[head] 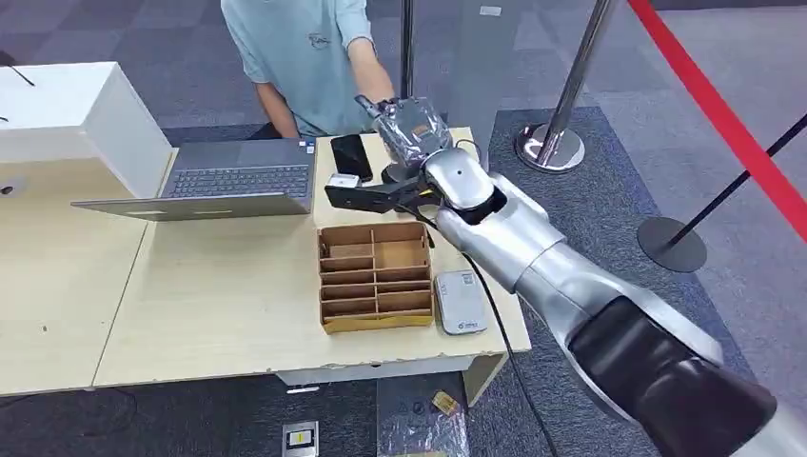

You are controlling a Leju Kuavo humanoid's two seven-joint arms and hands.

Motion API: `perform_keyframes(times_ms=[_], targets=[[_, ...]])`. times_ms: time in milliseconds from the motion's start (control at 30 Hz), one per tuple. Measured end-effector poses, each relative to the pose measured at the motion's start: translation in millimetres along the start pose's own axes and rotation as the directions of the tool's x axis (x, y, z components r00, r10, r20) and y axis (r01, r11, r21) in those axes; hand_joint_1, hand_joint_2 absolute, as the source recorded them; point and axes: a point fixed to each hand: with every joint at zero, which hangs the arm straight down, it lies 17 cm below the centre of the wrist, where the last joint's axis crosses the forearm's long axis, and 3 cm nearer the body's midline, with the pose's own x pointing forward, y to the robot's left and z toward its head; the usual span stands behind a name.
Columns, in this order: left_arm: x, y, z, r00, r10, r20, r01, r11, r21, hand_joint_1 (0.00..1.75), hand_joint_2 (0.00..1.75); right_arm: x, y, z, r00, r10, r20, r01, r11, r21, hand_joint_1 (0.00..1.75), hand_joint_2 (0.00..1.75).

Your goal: Pass the card to the sensor for recognition and then transmit it.

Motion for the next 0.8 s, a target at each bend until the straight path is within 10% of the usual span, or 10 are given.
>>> perform_keyframes(times_ms=[800], targets=[[6.9,0.8,0.0,0.999,0.007,0.053,-0.008,1.0,0.012,0.0,1.75,-86.6,-54.8,16.0,0.953,0.174,-0.246,-0.154,0.983,0.101,0.0,1.75]])
